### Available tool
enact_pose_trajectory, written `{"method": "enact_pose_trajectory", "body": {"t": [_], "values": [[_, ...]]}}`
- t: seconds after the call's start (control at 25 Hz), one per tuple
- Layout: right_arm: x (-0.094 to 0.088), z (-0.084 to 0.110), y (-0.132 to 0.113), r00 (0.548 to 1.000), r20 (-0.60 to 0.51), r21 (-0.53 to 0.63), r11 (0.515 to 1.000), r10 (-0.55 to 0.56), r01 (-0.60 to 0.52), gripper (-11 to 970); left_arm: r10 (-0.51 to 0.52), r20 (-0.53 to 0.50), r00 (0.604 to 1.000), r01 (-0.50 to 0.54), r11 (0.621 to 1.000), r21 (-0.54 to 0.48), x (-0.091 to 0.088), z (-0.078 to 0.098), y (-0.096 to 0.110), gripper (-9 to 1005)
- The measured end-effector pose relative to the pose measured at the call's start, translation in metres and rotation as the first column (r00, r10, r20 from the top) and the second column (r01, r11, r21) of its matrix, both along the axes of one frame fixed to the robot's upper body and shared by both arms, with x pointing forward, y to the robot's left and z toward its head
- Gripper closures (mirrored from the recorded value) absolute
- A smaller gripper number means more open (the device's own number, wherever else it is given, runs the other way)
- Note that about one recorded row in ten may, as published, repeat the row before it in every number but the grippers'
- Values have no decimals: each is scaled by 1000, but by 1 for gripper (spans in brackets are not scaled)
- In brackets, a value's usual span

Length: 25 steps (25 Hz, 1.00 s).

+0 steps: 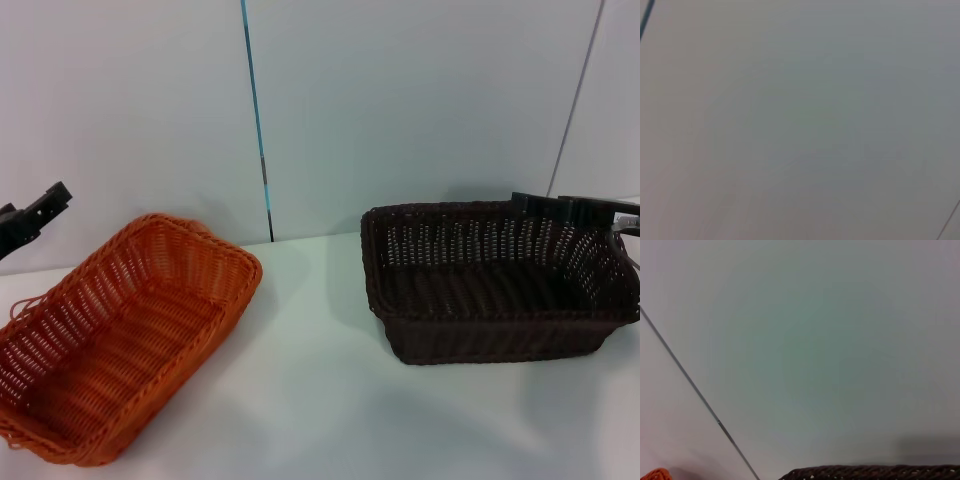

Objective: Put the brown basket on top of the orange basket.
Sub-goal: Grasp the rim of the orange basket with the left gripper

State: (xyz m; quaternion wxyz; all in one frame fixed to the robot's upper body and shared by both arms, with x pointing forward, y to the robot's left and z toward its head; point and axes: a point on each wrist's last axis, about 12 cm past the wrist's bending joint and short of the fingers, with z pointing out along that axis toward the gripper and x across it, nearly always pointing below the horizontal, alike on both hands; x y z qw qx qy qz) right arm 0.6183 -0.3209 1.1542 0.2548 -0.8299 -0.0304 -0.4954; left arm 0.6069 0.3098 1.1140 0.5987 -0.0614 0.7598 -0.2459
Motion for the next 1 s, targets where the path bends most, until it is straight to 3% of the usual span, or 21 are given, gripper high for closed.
{"method": "enact_pose_trajectory", "body": {"t": [1.0], "values": [[-6,7,-8,1000,23,-23,1000,-8,8,120,-23,-121,992,29,999,45,-2,13,39,130]]}}
